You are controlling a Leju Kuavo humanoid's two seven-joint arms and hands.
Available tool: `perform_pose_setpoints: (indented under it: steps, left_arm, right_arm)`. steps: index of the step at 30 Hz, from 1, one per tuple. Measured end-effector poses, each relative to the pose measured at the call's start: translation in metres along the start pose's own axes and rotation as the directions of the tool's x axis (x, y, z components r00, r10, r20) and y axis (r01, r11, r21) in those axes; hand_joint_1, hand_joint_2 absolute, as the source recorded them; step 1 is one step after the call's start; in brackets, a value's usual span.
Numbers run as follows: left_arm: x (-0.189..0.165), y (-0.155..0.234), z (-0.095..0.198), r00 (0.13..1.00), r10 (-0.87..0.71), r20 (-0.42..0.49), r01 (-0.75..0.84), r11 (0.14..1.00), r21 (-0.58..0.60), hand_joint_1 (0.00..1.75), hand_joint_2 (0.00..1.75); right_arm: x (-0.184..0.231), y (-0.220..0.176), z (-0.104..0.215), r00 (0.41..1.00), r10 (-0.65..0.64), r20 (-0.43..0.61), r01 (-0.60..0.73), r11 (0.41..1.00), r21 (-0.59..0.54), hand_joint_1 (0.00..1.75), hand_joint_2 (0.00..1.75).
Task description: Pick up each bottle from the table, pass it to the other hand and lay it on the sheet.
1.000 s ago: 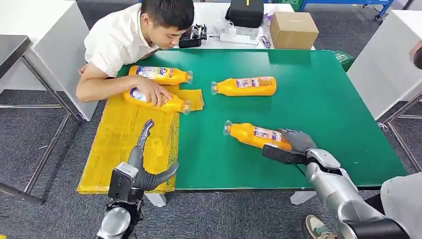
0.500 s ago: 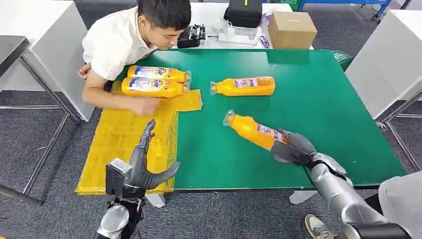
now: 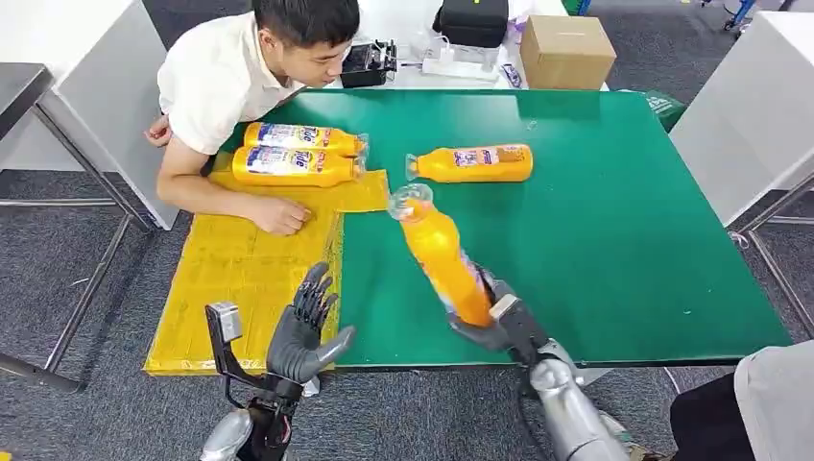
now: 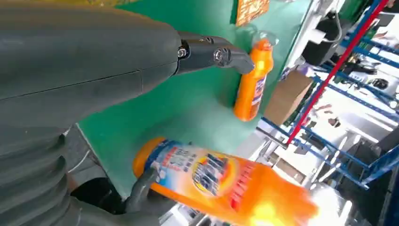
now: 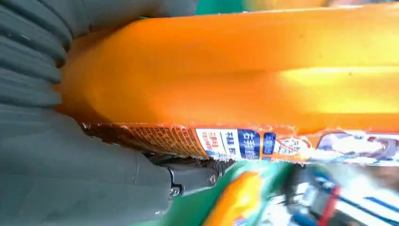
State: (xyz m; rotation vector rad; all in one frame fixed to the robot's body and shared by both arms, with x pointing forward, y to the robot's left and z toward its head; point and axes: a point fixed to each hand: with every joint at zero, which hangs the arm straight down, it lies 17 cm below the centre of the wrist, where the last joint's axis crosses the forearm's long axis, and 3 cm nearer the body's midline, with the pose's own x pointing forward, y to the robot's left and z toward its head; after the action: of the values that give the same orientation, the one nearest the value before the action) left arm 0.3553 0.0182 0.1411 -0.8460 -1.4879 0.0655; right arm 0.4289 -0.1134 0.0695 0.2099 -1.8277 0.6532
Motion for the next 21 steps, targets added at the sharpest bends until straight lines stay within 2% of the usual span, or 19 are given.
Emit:
perform_pose_setpoints:
  steps: [7,10,21]
  left_arm:
    - [0.014,-0.01,-0.001,0.998,-0.017,0.059,0.019,1.0,-0.017,0.0,1.75]
    - [0.027,-0.02,-0.002,0.993,-0.04,0.112,0.045,0.998,-0.036,0.0,1.75]
    - [0.047,-0.039,-0.008,0.981,-0.066,0.183,0.081,0.994,-0.076,0.0,1.75]
  right_arm:
    - [0.034,0.06,-0.014,0.997,-0.053,0.061,0.05,0.997,0.052,1.75,1.75]
    - [0.047,0.088,-0.018,0.994,-0.071,0.083,0.062,0.992,0.107,1.75,1.75]
    - [0.072,0.141,-0.028,0.989,-0.07,0.134,0.037,0.972,0.234,1.73,1.75]
